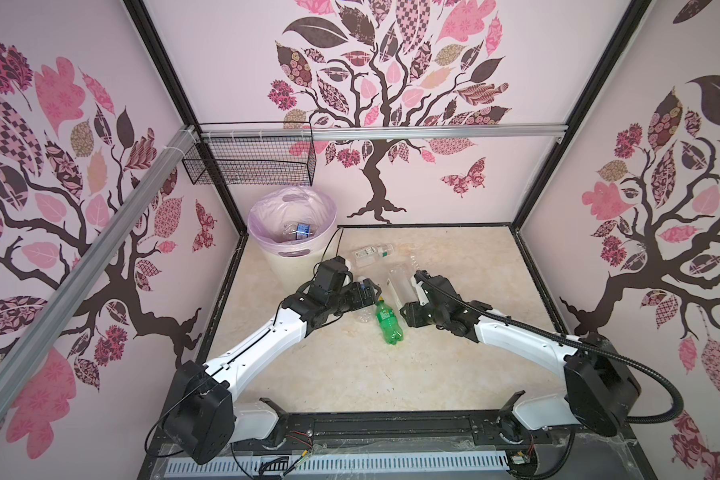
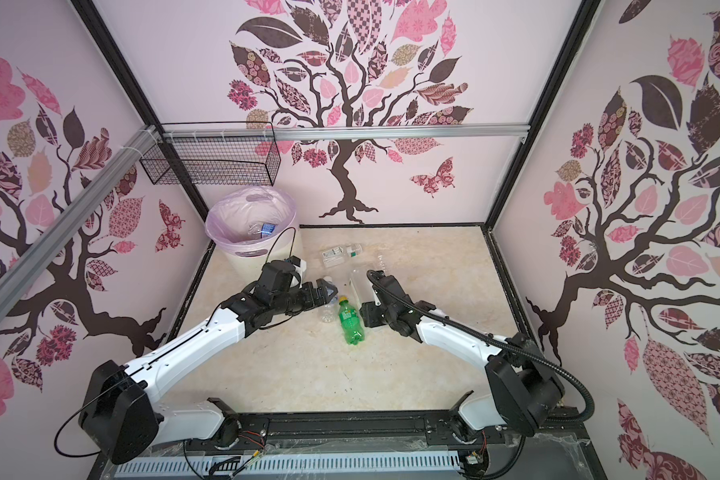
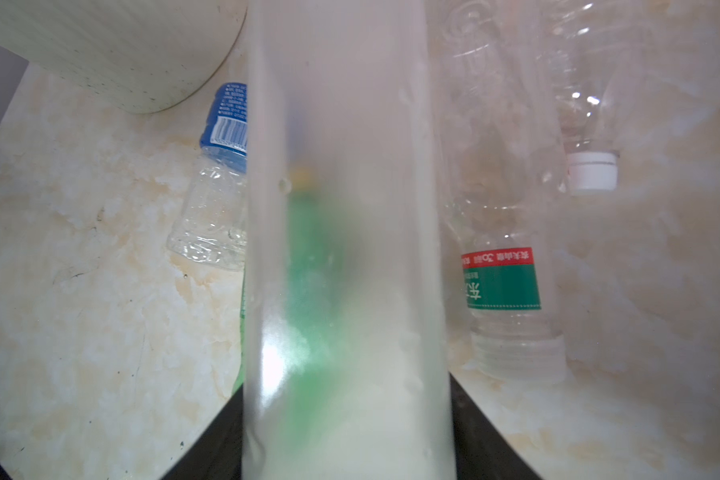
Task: Throw the plastic bottles in the bin
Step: 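Lift the frosted bottle with the right gripper toward the left gripper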
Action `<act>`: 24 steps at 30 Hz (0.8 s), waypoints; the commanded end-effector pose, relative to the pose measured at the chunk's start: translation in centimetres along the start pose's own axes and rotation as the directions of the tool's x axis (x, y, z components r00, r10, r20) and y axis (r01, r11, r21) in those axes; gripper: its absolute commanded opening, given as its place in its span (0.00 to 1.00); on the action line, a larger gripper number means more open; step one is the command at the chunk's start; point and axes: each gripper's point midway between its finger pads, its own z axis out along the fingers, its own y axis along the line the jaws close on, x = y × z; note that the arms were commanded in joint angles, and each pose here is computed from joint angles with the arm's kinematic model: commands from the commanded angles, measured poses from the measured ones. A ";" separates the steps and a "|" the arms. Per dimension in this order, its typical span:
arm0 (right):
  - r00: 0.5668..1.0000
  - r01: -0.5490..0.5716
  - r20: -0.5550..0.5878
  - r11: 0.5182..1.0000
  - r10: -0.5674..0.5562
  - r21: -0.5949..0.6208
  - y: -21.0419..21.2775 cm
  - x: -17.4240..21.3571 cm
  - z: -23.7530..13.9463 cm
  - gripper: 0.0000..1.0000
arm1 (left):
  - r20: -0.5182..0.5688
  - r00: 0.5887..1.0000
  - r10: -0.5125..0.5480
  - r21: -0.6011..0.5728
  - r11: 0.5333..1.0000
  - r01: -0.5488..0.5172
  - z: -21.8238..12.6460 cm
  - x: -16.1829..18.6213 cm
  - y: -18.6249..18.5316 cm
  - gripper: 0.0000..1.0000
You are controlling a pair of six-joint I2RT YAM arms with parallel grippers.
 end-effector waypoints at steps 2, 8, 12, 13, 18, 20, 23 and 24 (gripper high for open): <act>0.997 0.018 0.074 0.998 -0.013 -0.067 2.7 -3.2 -2.9 0.58 | 0.056 0.998 0.015 0.048 0.999 -0.018 -0.8 -2.8 -2.4 0.98; 0.994 0.017 0.109 0.993 -0.004 -0.121 4.5 -5.0 -4.6 0.57 | 0.099 0.995 -0.005 0.073 0.997 -0.002 -0.5 -4.8 -3.8 0.98; 0.993 0.029 0.121 0.991 -0.013 -0.133 5.1 -5.5 -5.1 0.57 | 0.130 0.991 -0.033 0.108 0.994 0.019 -0.3 -6.0 -4.9 0.98; 0.992 0.029 0.123 0.990 -0.012 -0.138 5.3 -5.6 -5.2 0.57 | 0.132 0.990 -0.039 0.115 0.993 0.024 -0.1 -6.2 -5.2 0.98; 0.991 0.033 0.134 0.986 -0.011 -0.164 6.0 -6.0 -5.7 0.57 | 0.139 0.989 -0.050 0.113 0.993 0.035 1.0 -6.9 -5.7 0.98; 0.990 0.035 0.142 0.983 -0.009 -0.179 6.5 -6.2 -5.9 0.57 | 0.149 0.986 -0.071 0.116 0.992 0.054 1.4 -7.0 -5.7 0.98; 0.989 0.035 0.145 0.980 -0.007 -0.193 6.9 -6.3 -6.1 0.57 | 0.160 0.984 -0.075 0.127 0.990 0.055 2.0 -7.2 -6.2 0.98; 0.989 0.035 0.147 0.980 -0.006 -0.195 6.9 -6.3 -6.2 0.57 | 0.157 0.985 -0.071 0.126 0.991 0.051 2.2 -7.1 -6.4 0.98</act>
